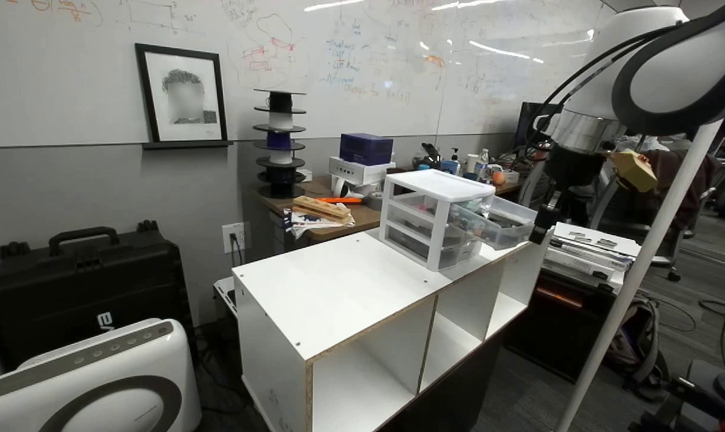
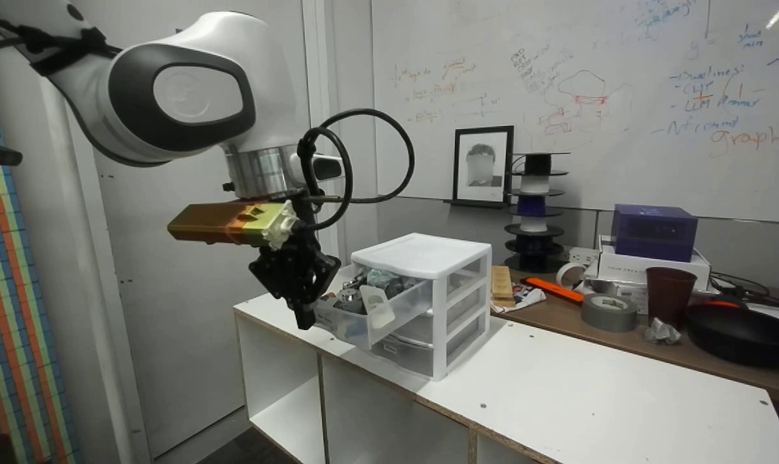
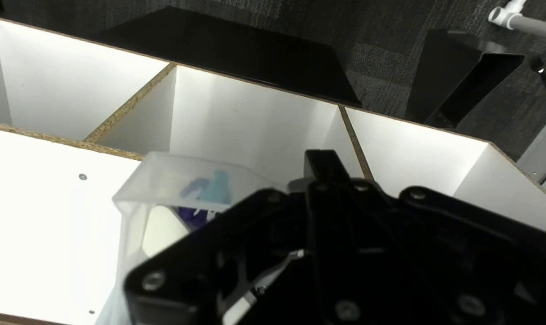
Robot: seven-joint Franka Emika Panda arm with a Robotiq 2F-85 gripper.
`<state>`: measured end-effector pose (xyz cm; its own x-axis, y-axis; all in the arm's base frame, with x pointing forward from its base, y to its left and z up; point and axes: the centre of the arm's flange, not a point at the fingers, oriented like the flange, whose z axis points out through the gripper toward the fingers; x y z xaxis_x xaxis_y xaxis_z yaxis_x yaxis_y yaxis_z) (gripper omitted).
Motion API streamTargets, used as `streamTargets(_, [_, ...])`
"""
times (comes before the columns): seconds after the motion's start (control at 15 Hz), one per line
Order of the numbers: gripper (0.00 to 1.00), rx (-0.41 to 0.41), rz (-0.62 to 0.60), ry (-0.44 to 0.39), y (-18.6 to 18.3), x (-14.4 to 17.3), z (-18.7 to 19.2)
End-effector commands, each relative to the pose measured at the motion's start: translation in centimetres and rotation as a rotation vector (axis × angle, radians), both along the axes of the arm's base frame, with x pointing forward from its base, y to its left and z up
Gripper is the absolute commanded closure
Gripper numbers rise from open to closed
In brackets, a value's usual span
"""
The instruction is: Put the gray object in the drawer then close the drawer
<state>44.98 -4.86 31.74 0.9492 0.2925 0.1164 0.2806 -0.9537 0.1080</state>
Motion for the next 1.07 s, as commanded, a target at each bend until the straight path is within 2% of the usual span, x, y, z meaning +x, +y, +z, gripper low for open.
streamTargets(0.0, [1.00,-0.004,0.002,-0.038,0.4,2.0,-0.5])
streamTargets(0.27, [1.00,0.008,-0.009,-0.038,-0.1,3.0,0.1])
streamTargets(0.67, [1.00,0.025,-0.052,-0.097,-1.2,6.3,2.1])
streamTargets(1.0, [1.00,0.003,-0.060,-0.088,-2.3,8.3,1.3])
